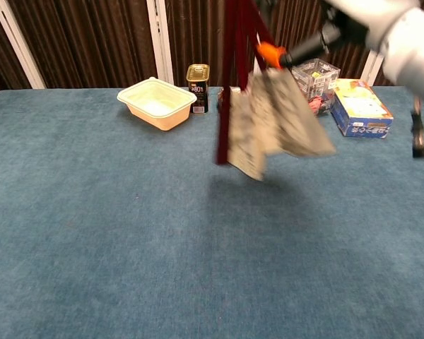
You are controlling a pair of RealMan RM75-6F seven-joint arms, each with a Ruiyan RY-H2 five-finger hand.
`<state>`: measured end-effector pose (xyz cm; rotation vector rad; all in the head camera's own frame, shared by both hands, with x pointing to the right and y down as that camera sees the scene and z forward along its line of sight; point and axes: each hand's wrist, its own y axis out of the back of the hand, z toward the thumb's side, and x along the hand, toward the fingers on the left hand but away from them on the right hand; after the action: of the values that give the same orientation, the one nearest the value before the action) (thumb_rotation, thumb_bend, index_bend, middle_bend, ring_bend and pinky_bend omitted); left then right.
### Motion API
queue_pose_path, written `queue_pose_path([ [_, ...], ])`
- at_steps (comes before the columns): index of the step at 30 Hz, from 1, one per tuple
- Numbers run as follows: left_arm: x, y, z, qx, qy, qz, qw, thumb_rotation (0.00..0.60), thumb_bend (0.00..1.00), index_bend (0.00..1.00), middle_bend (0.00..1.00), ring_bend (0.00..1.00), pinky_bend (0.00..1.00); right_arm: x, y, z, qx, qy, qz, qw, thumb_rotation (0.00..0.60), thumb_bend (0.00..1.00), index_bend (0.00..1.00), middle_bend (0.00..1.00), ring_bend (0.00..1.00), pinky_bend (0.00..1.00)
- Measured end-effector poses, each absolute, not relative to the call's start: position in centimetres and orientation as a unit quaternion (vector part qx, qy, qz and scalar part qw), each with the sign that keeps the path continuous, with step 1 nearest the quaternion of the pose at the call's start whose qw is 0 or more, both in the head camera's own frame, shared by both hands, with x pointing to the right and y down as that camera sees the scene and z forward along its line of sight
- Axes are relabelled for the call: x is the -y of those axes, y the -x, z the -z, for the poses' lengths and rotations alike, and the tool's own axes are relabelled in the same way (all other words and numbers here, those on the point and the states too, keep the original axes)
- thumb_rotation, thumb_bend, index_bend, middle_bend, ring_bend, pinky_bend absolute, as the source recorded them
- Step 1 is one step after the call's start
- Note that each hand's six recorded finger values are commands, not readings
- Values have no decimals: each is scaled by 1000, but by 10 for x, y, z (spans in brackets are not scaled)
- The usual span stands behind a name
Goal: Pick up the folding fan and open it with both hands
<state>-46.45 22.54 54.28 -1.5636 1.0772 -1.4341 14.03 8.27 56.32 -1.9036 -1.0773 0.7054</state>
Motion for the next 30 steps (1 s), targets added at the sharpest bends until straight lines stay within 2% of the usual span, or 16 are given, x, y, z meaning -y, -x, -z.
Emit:
queue_pose_path([
  [9, -193, 464, -538, -428, 597, 557, 387, 600, 15, 0, 0, 0, 0, -58, -120, -539, 413, 751, -289, 426, 600, 519, 774, 285, 8, 0],
  [12, -177, 457, -537, -431, 598, 550, 393, 600, 65, 4, 0, 0, 0, -54, -114, -538, 411, 752, -292, 425, 600, 519, 774, 285, 8, 0],
  [17, -143, 440, -534, -436, 600, 528, 414, 600, 167, 112, 0, 0, 0, -52, -99, -538, 406, 757, -290, 423, 600, 519, 774, 286, 8, 0],
  [25, -81, 404, -545, -422, 612, 499, 444, 600, 175, 175, 0, 0, 0, -55, -83, -538, 406, 766, -288, 408, 600, 520, 774, 288, 8, 0],
  [30, -53, 387, -564, -407, 645, 490, 422, 600, 178, 203, 0, 0, 0, -54, -77, -536, 411, 773, -288, 387, 600, 519, 774, 288, 8, 0],
])
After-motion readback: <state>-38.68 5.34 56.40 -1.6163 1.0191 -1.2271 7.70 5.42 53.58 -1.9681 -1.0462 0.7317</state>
